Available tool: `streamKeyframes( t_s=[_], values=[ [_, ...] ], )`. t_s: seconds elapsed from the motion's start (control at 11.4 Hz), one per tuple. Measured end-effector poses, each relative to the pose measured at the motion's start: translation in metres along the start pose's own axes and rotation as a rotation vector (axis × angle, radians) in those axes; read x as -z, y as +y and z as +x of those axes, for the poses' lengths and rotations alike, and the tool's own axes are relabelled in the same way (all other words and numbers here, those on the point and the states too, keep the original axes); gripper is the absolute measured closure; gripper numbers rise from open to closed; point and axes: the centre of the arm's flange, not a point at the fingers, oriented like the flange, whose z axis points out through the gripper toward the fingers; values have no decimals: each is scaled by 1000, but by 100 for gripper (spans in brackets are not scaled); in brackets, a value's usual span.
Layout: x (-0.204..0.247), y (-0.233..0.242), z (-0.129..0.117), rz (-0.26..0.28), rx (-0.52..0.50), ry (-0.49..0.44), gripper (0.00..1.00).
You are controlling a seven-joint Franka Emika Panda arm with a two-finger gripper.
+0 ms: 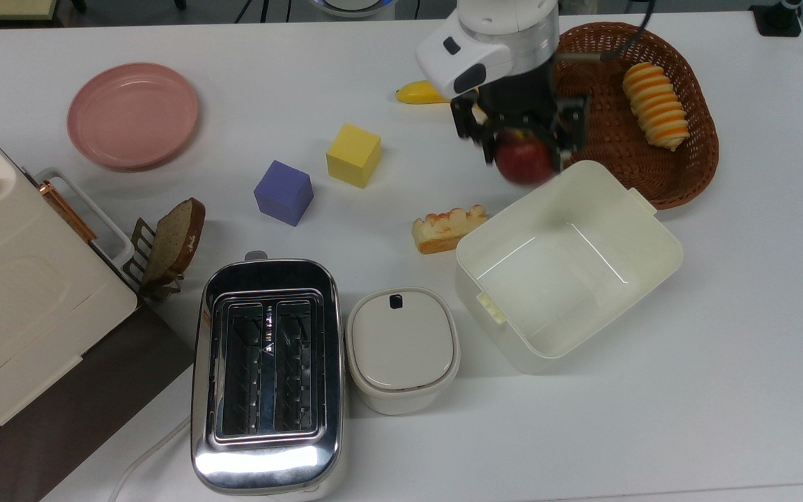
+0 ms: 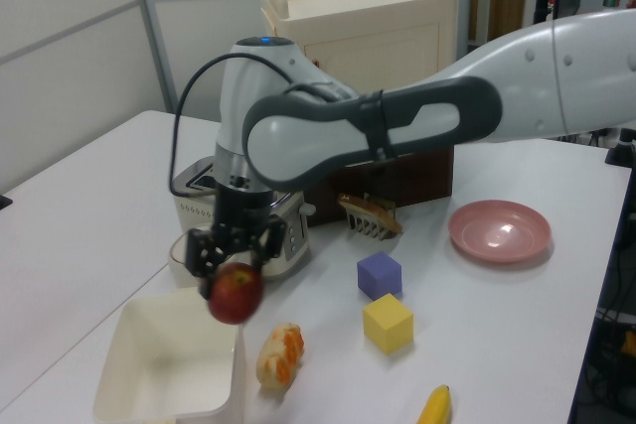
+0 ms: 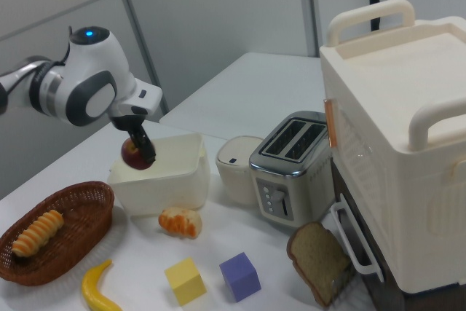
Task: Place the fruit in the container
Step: 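Carry the apple over the cream container and lower it inside, then open the gripper to release the apple and raise it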
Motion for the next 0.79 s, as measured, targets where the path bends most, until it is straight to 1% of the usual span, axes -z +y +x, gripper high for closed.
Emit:
streamKeyframes(
  t_s=[0.09, 0.17, 0.26, 0.35, 0.44, 0.61, 0.7, 0.79],
  values=[
    [-11, -3, 8, 21, -79, 54, 19],
    [-32, -5, 14, 24, -137, 93, 19],
    [-61, -7, 16, -8, -149, 116, 19],
    [-90, -9, 13, -51, -145, 127, 19],
    [-108, -14, 9, -78, -130, 132, 19],
    [-115, -22, 2, -93, -109, 138, 19],
    [-113, -23, 3, -93, -105, 143, 14],
    [-112, -24, 4, -92, -105, 145, 1]
  ],
)
